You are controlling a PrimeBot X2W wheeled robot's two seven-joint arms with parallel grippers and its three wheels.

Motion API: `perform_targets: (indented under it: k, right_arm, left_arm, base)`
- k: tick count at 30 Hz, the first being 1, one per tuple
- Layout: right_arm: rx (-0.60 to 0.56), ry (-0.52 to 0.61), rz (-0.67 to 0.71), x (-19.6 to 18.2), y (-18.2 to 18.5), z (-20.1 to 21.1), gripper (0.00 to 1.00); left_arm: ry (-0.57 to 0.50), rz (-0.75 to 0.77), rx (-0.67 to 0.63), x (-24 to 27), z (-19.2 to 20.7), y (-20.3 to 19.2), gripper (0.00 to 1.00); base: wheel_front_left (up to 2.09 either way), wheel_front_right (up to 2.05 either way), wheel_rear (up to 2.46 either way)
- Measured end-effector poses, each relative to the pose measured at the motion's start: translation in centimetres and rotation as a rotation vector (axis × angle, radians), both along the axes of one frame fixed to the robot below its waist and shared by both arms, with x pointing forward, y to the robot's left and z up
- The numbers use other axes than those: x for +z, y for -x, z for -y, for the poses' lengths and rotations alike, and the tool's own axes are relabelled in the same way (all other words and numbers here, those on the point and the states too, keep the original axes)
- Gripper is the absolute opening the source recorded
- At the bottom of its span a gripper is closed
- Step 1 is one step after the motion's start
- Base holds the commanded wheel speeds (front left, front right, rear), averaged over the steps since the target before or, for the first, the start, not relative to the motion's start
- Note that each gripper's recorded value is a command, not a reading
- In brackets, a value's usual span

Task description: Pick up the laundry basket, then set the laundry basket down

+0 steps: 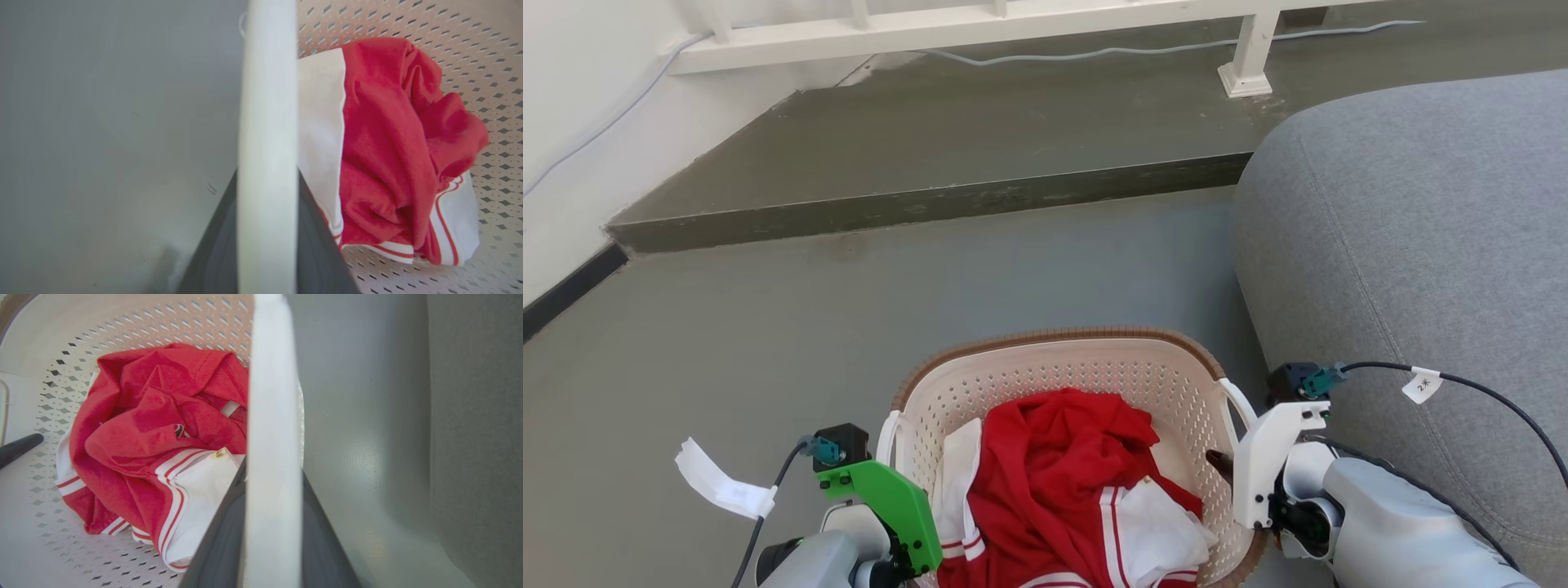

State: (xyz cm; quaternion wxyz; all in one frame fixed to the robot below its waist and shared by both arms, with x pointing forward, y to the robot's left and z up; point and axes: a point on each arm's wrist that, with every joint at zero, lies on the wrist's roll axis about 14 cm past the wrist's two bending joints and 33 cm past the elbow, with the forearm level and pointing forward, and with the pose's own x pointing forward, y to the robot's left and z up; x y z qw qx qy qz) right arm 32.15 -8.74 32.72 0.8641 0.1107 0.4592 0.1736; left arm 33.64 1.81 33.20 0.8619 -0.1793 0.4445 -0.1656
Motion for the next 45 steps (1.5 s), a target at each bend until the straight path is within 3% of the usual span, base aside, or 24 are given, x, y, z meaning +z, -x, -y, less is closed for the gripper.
perform_targets:
  k: [10, 28, 45]
  right_arm:
    - [0.003, 0.002, -0.003, -0.3, -0.5, 0.2, 0.00]
    - [-0.017, 0.003, 0.041, -1.2, -5.9, 1.4, 0.00]
    - [-0.006, 0.008, 0.058, -4.6, -11.0, 2.1, 0.00]
  left_arm:
    - [0.002, -0.003, 0.012, -0.3, 0.2, -0.6, 0.00]
    - [0.005, 0.030, 0.019, -1.2, 1.3, -6.1, 0.00]
    - [0.004, 0.043, 0.034, -4.9, 2.1, -11.2, 0.00]
  base:
    - [0.00, 0.00, 0.00]
    - [0.00, 0.00, 0.00]
    - [0.00, 0.00, 0.00]
